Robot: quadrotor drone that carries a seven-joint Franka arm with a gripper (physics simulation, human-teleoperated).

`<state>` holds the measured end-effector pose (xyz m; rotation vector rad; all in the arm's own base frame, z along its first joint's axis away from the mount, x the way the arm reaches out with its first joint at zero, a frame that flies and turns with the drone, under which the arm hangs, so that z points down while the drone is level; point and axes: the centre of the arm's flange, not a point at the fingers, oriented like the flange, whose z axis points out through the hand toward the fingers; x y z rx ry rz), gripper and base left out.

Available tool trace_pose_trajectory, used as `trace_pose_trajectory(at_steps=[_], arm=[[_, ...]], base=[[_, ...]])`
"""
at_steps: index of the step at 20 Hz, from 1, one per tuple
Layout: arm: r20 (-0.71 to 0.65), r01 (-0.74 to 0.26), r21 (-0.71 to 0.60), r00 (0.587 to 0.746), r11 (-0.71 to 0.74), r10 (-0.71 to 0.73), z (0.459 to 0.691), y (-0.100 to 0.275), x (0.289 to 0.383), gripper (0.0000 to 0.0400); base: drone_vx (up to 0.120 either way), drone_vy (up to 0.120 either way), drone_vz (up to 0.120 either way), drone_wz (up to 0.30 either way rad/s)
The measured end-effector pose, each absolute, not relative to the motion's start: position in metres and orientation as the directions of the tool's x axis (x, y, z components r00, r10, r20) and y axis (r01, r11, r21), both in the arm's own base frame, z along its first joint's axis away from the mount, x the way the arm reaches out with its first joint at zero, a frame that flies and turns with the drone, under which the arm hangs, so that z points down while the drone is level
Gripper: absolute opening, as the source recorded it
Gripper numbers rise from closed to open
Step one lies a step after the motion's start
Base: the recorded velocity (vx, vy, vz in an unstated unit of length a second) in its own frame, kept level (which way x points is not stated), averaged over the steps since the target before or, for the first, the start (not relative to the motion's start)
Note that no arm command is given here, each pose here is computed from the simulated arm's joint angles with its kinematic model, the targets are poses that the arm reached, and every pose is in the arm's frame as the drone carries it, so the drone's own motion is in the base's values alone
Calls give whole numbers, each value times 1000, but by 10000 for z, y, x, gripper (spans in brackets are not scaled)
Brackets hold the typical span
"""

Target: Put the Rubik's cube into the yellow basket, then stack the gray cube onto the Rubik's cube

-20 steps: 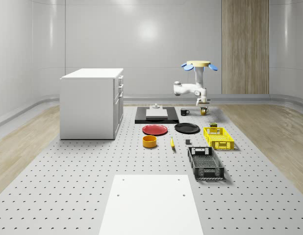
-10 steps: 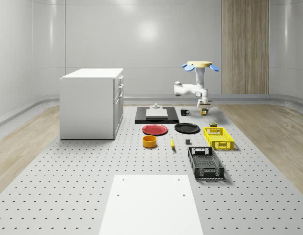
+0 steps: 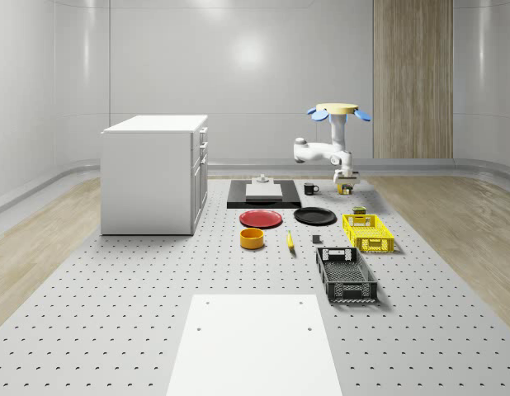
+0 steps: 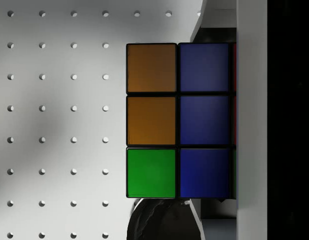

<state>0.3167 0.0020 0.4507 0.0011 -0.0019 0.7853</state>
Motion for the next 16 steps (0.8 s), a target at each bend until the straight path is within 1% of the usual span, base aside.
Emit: trace_pose_trajectory(at_steps=[16], arm=[[2, -707, 0, 707, 707, 707, 4507, 20, 3167, 325]], base=[[120, 0, 0, 0]])
